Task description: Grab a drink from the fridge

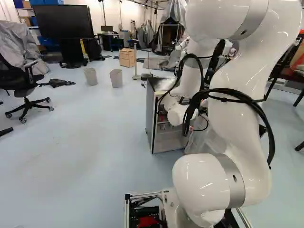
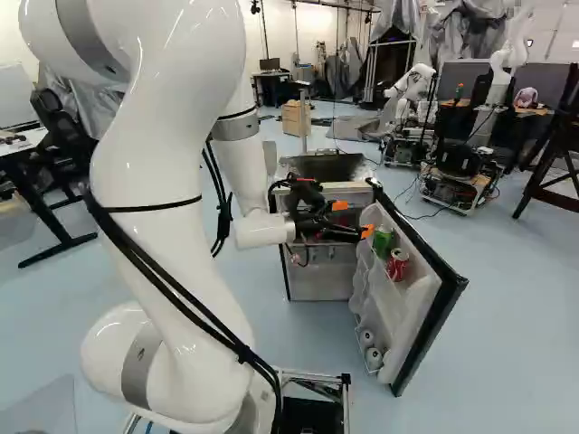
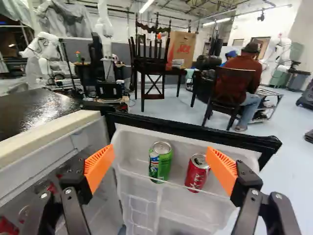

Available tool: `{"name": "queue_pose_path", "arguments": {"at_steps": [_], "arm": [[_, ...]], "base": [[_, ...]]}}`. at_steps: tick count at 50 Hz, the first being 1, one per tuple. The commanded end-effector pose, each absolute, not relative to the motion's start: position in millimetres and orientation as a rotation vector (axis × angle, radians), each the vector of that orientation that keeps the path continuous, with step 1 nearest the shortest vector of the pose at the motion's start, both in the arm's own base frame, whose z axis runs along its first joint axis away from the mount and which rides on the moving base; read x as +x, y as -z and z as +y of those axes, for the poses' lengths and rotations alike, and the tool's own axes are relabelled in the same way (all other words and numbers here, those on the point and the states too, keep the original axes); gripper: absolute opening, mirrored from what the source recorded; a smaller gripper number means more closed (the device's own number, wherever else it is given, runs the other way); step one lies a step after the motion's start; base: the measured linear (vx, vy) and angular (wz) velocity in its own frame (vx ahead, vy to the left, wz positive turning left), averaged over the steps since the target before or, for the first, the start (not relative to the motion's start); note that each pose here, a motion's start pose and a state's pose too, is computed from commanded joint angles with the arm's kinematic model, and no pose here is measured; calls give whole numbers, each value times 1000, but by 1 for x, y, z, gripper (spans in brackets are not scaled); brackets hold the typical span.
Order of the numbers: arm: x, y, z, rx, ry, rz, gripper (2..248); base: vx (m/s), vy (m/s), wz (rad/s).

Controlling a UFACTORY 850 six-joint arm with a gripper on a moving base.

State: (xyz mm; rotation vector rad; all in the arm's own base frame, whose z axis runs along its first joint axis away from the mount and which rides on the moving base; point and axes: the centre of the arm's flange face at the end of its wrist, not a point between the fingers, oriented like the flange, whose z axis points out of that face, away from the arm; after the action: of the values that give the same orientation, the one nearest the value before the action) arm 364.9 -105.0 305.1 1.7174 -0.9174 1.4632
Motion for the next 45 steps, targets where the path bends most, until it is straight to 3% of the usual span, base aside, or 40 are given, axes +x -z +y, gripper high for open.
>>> {"name": "queue_pose_path", "arguments": {"at_steps": [19,45], "arm": [[376,-295,-94,1863,-1560,-738,247],[354,-272,-71,2099,-1621,-458,247]], "base": [[0,0,0],[0,0,0]]}}
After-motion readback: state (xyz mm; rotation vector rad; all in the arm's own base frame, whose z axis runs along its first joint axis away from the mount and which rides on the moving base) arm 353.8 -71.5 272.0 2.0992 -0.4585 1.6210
